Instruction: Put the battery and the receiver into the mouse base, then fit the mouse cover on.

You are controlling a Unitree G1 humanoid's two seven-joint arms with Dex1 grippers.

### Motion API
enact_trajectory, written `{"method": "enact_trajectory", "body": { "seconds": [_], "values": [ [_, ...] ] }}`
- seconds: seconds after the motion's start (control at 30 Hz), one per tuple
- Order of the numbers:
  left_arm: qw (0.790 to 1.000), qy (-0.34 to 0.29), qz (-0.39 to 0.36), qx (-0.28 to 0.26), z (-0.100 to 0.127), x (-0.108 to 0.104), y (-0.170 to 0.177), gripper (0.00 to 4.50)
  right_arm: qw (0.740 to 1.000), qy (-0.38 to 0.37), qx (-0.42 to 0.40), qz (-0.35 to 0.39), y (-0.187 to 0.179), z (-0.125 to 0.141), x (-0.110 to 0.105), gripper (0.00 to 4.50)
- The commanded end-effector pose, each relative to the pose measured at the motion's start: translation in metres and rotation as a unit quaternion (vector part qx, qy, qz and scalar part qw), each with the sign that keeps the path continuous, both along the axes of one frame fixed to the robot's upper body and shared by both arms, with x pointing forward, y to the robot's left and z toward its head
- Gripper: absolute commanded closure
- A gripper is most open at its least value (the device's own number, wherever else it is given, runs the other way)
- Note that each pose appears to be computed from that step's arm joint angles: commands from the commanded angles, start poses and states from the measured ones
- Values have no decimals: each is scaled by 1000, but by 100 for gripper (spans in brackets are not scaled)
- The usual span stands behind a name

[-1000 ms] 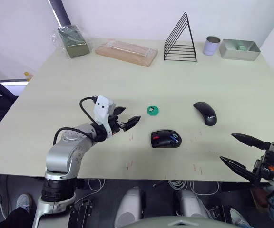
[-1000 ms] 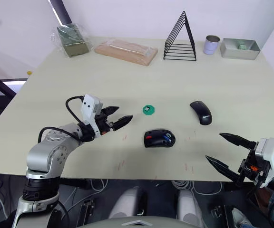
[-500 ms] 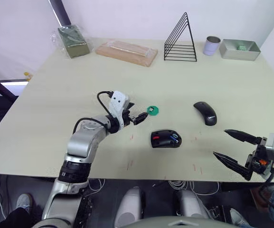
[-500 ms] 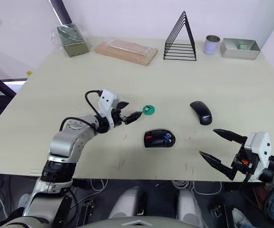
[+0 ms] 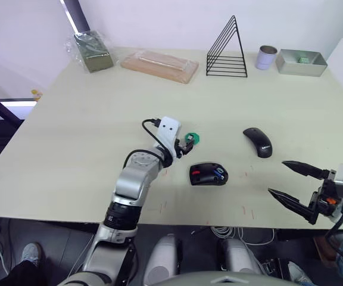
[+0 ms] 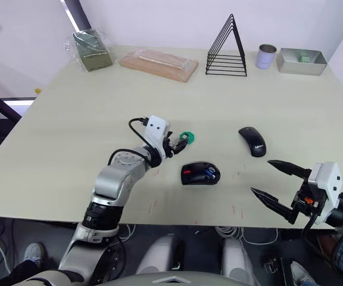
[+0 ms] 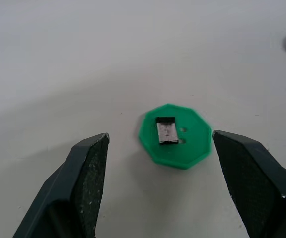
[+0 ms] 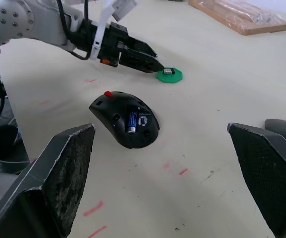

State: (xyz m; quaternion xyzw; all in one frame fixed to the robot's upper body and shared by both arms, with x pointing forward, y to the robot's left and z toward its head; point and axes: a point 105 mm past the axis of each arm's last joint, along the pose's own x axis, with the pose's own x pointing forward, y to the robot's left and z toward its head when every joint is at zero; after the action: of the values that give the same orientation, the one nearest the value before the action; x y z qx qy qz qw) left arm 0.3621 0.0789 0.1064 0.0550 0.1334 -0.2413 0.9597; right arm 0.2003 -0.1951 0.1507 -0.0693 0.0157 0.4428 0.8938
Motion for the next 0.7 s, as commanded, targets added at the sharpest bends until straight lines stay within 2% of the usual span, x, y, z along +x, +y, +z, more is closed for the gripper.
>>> {"method": "enact_trajectory", "body": {
  "seconds": [0.03, 0.17, 0.2, 0.27, 0.67, 0.7],
  "values": [
    [1000, -27, -1, 2, 13, 2, -9, 96, 1000, -11, 2, 1, -4, 7, -3, 0],
    [1000, -25, 14, -2, 12, 4, -11, 96, 1000, -12, 7, 1, -4, 8, -2, 0],
    [1000, -26, 17, -2, 12, 5, -11, 150, 1000, -12, 7, 0, -4, 8, -2, 0],
    [1000, -25, 18, -3, 12, 6, -12, 207, 1000, -11, 7, -1, -5, 8, -1, 0],
    [1000, -12, 28, -8, 5, 4, -16, 207, 1000, -7, 7, -2, -5, 9, -2, 0],
    [999, -12, 28, -9, 6, 5, -16, 234, 1000, -6, 7, -2, -5, 9, -2, 0]
  ]
}}
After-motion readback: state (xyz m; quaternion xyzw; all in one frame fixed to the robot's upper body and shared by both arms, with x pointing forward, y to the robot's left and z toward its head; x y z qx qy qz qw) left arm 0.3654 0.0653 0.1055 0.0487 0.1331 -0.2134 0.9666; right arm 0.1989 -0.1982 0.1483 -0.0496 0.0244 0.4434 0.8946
